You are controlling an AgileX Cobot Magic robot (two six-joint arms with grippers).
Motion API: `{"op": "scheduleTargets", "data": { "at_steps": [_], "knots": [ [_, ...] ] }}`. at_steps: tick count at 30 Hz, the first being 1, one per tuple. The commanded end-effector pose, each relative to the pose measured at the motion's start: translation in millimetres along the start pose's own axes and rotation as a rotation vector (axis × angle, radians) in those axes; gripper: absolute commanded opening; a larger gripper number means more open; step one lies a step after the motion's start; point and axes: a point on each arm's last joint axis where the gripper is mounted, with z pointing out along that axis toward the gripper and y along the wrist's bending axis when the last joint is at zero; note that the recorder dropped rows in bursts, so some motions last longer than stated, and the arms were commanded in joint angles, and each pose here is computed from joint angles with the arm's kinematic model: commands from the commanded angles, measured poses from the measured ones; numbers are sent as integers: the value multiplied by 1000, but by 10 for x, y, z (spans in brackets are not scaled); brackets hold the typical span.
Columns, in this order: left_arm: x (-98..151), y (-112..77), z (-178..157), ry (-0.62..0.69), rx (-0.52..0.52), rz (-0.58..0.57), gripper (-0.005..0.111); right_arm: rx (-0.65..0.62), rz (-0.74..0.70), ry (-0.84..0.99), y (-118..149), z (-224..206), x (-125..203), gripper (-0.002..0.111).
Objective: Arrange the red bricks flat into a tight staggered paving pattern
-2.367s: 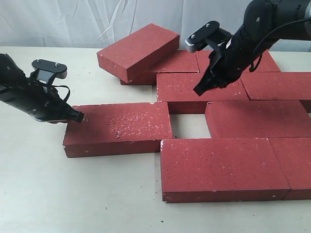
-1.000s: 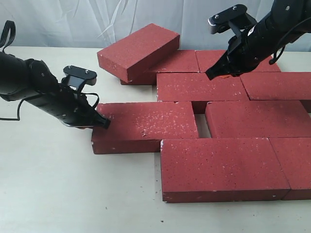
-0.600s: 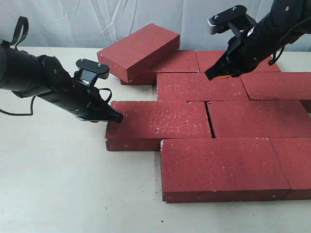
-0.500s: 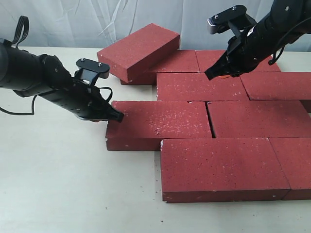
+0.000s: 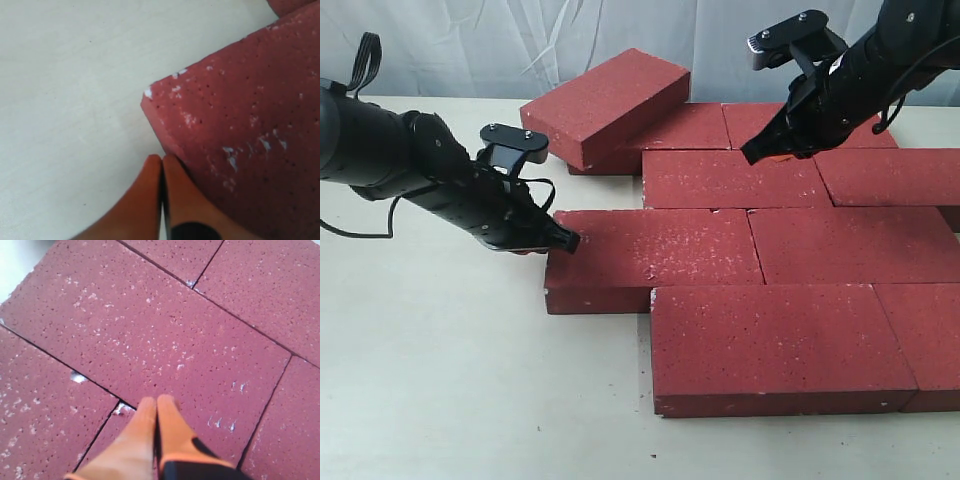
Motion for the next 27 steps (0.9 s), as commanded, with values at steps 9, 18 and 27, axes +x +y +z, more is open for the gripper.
{"op": "scheduleTargets", "data": {
  "at_steps": [9, 18, 27],
  "knots": [
    [-9, -21, 6, 2, 5, 18, 0, 5, 6, -8, -20, 7, 4, -1],
    [-8, 181, -92, 23, -26, 34, 0, 2, 10, -9, -18, 7, 3, -1],
    [32, 350, -223, 75, -14, -16, 0, 1, 12, -10, -17, 7, 2, -1]
  ]
}}
